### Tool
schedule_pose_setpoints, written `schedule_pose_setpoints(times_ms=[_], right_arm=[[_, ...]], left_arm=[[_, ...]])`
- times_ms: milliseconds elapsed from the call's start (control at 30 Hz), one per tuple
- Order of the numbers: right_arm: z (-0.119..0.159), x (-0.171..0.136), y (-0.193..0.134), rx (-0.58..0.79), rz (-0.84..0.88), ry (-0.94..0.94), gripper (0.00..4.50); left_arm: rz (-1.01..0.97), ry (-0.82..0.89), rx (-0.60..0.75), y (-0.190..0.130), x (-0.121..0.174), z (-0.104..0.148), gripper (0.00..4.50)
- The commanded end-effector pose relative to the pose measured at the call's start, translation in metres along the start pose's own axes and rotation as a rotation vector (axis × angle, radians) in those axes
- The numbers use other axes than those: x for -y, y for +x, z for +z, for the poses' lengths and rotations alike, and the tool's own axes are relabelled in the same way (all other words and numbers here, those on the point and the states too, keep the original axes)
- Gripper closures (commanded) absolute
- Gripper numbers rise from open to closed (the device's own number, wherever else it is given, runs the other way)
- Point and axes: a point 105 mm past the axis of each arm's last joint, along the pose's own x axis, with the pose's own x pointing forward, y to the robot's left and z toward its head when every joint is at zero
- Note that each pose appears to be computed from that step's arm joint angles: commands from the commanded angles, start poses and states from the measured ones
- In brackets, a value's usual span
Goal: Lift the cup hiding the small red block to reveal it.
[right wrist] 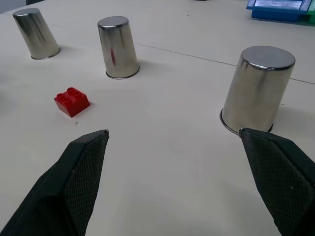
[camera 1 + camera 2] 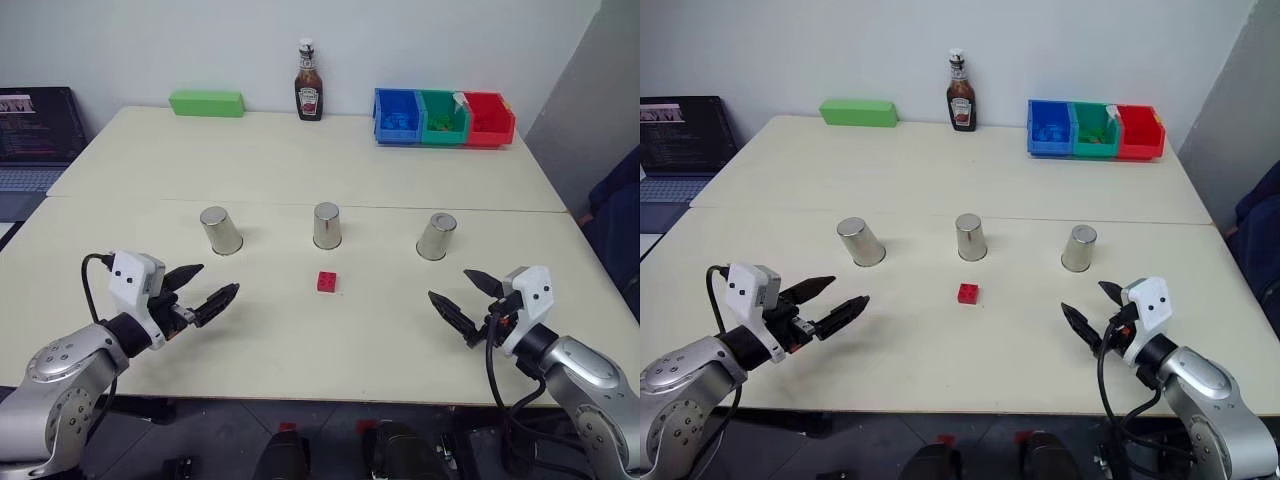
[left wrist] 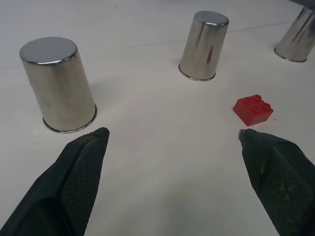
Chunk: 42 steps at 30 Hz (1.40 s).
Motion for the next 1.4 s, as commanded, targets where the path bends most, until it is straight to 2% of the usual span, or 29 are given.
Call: schedule_pose_setpoints(times_ms=[33,1400], right_arm=[[0.0106,-0.0018,-0.0012,0.040,0.003,-0.031,0.00],[0.0137,-0.0054,0.0014,0.042,0.002,-0.036,0.00]], left_arm=[[-0.016,0.046,0.025,0.0008,0.0003,0.0099,0.03],[-0.036,0.066,0.032,0.0056,-0.0050,0.0122,0.03]])
